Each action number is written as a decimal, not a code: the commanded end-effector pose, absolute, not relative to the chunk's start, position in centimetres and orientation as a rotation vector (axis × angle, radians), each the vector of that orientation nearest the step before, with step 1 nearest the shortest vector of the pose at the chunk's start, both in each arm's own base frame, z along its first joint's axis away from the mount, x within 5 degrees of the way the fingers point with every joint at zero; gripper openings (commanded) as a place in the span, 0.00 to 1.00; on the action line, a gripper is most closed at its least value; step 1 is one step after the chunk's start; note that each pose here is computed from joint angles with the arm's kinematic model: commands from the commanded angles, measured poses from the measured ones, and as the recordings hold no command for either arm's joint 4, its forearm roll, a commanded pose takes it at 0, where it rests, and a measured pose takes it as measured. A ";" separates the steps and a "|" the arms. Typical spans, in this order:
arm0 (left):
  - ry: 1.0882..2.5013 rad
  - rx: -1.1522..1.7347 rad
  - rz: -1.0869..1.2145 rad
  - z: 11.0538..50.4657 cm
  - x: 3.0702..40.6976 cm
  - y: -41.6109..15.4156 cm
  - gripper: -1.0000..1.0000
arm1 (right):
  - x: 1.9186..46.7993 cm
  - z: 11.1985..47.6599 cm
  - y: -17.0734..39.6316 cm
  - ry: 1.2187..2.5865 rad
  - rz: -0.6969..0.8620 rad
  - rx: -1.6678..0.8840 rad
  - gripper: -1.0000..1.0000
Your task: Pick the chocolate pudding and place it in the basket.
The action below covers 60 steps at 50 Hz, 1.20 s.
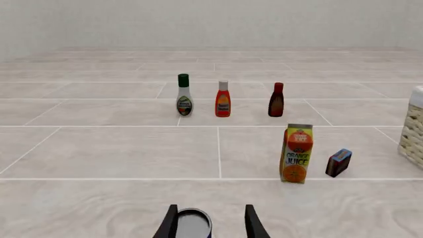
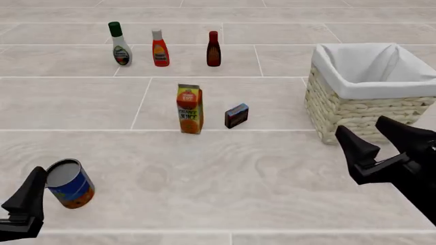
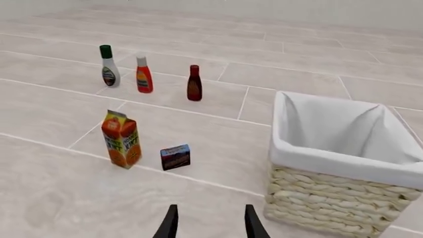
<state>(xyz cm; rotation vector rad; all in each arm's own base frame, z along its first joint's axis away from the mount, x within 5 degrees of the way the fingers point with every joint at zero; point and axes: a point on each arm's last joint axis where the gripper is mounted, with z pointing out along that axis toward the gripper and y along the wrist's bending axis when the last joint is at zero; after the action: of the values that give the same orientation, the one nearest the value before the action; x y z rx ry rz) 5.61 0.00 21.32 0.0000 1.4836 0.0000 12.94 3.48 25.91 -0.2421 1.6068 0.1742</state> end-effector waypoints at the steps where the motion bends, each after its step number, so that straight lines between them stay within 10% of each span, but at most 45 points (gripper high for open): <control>1: 1.484 0.000 0.000 21.3 5.6 0.0 1.00 | 14.0 27.2 4.0 1.595 0.184 -0.258 1.00; 60: 1.484 0.000 0.000 21.3 5.6 0.0 1.00 | 23.9 29.8 8.4 1.693 0.224 -0.320 1.00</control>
<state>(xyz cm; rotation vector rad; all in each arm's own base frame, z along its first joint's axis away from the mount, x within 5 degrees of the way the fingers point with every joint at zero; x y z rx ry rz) 5.61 0.00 21.32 0.0000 1.4836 0.0000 22.18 7.36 29.70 -0.2959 1.6771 0.2174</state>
